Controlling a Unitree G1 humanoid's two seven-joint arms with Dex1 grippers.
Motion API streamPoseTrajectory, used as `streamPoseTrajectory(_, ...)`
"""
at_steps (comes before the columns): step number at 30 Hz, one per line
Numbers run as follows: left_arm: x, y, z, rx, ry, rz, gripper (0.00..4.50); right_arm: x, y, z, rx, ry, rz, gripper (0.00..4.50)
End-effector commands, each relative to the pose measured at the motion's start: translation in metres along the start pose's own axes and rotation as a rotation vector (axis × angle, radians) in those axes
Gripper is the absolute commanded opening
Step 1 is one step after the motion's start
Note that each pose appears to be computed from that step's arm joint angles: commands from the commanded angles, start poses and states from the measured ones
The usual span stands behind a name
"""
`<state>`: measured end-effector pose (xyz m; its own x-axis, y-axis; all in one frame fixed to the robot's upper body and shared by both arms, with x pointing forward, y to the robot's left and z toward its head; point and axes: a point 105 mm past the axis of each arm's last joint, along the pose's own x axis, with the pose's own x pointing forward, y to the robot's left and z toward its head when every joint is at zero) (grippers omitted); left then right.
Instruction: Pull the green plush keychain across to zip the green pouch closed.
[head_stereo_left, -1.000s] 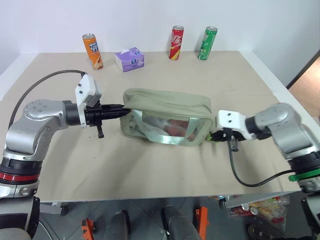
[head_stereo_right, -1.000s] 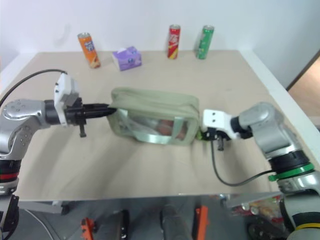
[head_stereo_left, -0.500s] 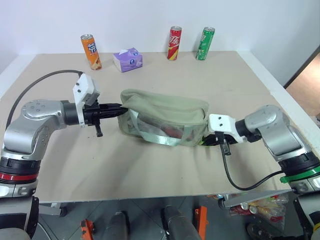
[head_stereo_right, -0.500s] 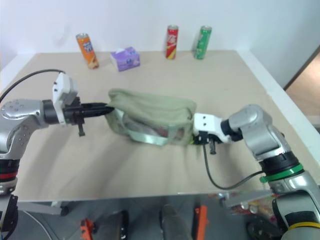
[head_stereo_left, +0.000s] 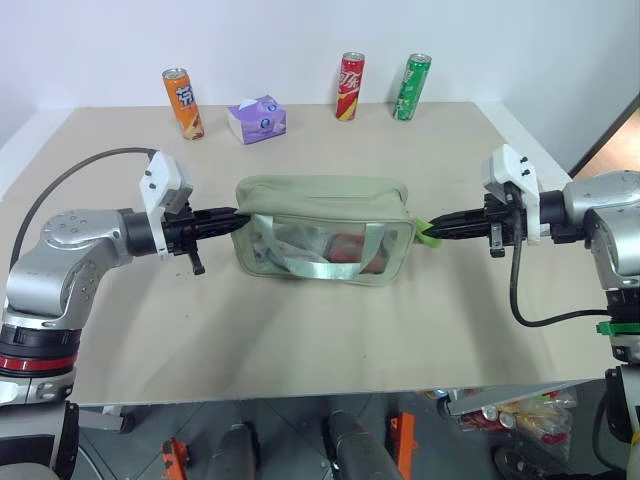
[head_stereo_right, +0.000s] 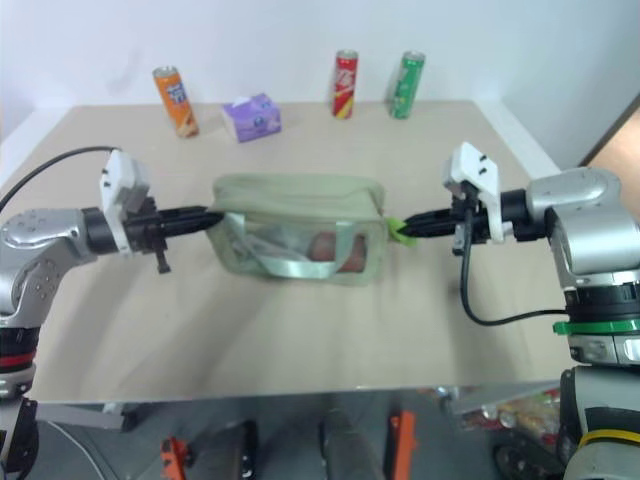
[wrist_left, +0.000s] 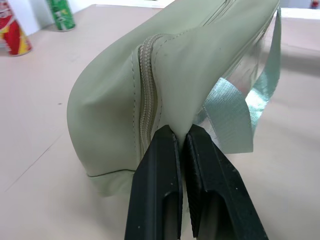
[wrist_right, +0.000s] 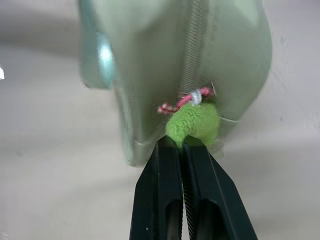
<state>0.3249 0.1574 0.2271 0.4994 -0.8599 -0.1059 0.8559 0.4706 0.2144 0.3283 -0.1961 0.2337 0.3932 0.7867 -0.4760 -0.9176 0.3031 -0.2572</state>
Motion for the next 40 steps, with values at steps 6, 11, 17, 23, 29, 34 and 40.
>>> streamPoseTrajectory(6,-0.004,0.005,0.012,-0.001,-0.041,0.035,1.69,-0.008,0.008,0.012,-0.01,-0.032,-0.008,1.25)
streamPoseTrajectory(11,-0.003,0.007,0.017,-0.022,-0.062,0.036,3.46,-0.009,0.002,0.014,0.012,-0.052,-0.055,3.07)
streamPoseTrajectory(17,-0.012,0.002,0.031,-0.085,-0.115,-0.005,4.47,-0.027,-0.007,0.026,0.02,-0.118,-0.097,3.67)
streamPoseTrajectory(23,-0.06,0.005,0.04,-0.109,-0.149,0.078,4.47,-0.05,-0.019,0.043,0.012,-0.223,-0.177,3.67)
streamPoseTrajectory(29,-0.115,0.026,0.018,-0.173,-0.131,0.348,4.47,-0.063,-0.01,0.048,0.036,-0.298,-0.217,3.67)
streamPoseTrajectory(34,-0.13,0.026,-0.006,-0.268,-0.135,0.435,4.47,-0.07,0.005,0.044,0.089,-0.342,-0.269,3.67)
streamPoseTrajectory(40,-0.11,0.017,-0.03,-0.347,-0.076,0.395,4.47,-0.053,0.025,0.021,0.137,-0.277,-0.287,3.67)
